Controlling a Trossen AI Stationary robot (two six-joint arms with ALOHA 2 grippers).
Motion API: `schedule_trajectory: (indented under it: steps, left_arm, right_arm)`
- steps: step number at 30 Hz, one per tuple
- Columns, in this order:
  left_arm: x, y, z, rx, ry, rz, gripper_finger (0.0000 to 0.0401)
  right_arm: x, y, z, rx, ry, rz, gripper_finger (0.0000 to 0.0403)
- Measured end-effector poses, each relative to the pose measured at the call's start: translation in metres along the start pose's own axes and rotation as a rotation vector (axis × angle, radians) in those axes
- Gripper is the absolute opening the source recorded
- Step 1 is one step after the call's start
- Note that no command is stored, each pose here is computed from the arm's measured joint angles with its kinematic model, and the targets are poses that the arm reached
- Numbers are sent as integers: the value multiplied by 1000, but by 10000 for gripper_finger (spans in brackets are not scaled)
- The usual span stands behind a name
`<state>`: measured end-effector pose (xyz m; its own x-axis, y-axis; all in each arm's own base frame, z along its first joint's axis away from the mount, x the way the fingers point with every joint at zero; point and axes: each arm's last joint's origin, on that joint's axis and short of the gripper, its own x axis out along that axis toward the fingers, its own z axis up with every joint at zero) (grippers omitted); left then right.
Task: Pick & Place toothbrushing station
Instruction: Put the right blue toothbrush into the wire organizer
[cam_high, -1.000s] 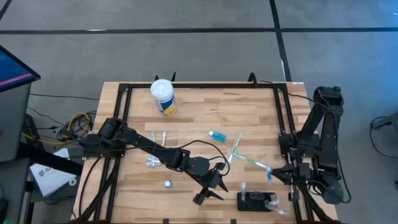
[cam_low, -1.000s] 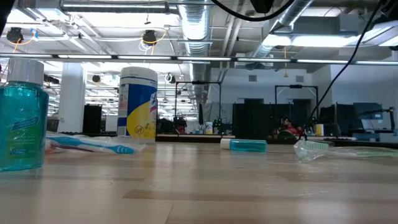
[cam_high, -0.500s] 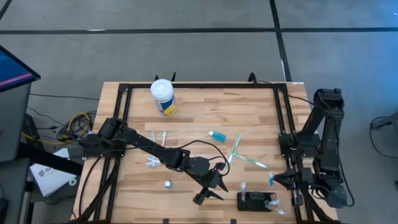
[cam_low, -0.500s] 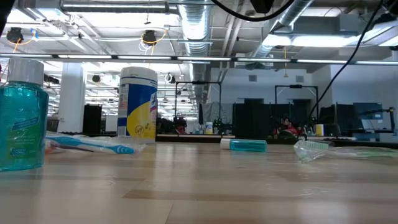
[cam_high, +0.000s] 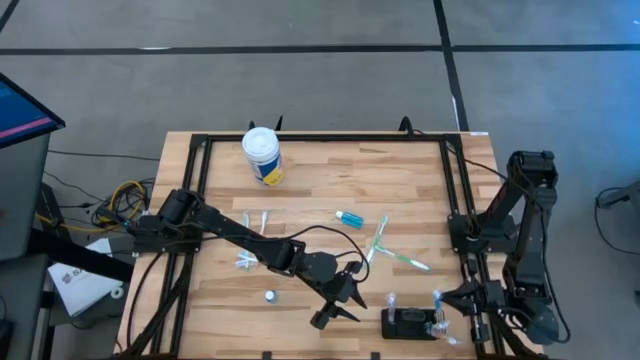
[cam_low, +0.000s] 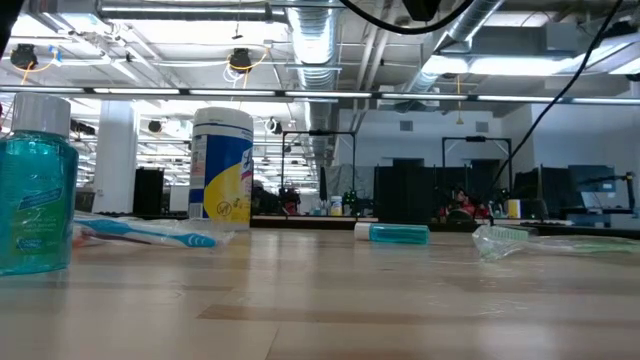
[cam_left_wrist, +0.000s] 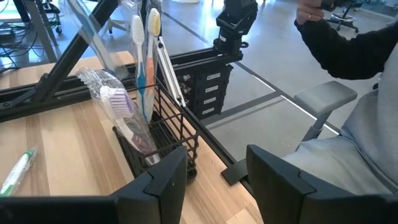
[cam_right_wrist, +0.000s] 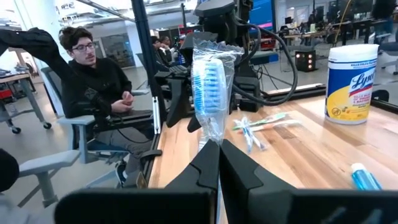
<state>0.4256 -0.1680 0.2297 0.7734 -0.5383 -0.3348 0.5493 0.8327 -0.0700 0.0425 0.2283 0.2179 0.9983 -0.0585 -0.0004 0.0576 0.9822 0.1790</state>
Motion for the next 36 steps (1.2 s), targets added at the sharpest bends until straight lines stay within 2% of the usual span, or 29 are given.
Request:
schedule_trajectory:
  steps: [12,28,36]
  left_arm:
    - [0,0,0,0,0,0,159]
    - [0,0,0,0,0,0,159]
    - [0,0,0,0,1,0,159]
  right_arm:
    - [0,7,-16,-11,0,-2,0]
    - [0,7,-17,-31,-1,-2,0]
    - [0,4,-20,-80,0,-2,0]
